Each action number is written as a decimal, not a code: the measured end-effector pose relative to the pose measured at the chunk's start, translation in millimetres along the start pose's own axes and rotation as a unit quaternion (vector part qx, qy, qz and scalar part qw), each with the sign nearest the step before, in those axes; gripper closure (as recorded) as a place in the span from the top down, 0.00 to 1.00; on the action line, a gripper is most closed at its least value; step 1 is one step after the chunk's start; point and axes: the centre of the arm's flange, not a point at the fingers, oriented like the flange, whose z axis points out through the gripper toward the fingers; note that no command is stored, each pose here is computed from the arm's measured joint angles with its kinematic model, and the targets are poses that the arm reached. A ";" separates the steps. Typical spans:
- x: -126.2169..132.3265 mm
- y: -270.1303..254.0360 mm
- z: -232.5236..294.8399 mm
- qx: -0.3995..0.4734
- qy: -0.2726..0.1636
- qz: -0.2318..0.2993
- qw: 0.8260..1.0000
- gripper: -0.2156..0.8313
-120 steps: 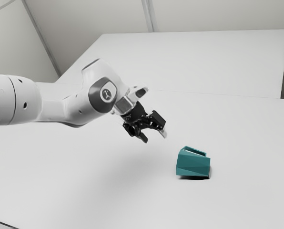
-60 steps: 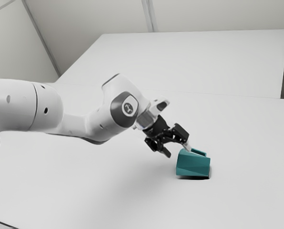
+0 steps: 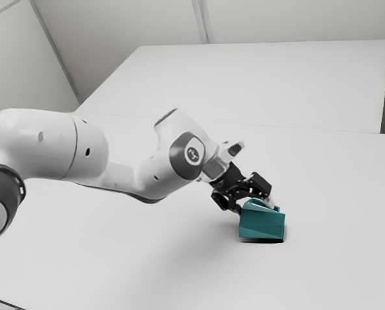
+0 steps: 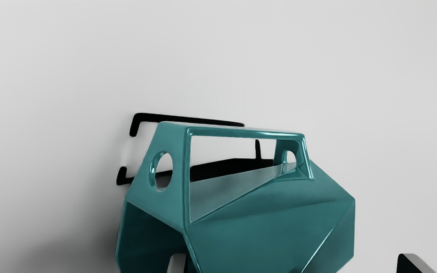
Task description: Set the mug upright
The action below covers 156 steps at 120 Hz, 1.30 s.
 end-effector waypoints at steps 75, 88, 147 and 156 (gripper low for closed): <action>-0.4 43.2 1.5 -0.010 0.017 0.032 0.999 0.52; -1.4 46.7 2.1 -0.010 0.017 0.033 0.999 0.36; 1.5 59.9 1.1 -0.006 0.021 0.035 0.999 0.07; 1.3 62.0 -3.1 -0.006 0.023 0.034 0.999 0.06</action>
